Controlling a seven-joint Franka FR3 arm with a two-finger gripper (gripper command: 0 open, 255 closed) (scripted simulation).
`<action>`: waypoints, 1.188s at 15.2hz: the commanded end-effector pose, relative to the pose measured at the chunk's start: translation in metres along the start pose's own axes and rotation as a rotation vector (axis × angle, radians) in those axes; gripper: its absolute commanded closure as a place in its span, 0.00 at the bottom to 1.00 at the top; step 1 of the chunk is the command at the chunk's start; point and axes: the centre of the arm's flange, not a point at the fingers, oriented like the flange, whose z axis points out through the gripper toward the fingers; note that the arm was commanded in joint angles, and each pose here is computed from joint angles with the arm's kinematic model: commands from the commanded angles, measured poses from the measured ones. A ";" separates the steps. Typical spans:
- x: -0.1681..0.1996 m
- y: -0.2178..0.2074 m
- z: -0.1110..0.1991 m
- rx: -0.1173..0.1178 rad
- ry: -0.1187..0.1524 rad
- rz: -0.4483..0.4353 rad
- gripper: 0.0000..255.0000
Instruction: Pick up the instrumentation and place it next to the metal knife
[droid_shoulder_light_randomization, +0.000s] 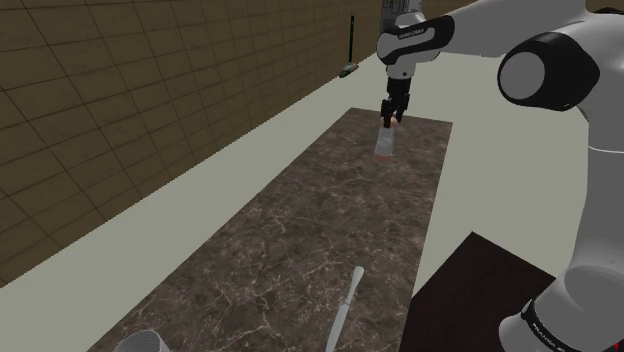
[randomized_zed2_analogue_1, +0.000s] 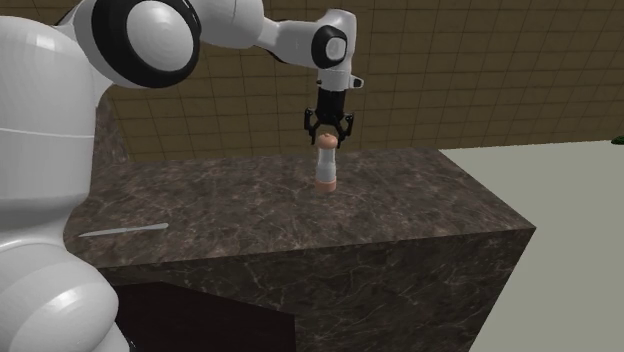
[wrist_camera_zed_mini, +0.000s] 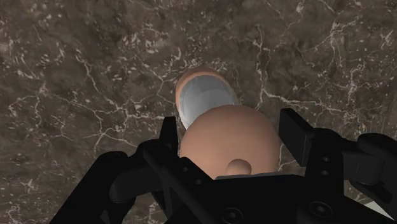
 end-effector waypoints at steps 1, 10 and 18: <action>0.001 -0.001 -0.011 0.000 0.000 0.000 1.00; -0.005 -0.066 -0.048 0.000 0.000 0.000 1.00; -0.013 -0.168 -0.075 0.000 0.000 0.000 1.00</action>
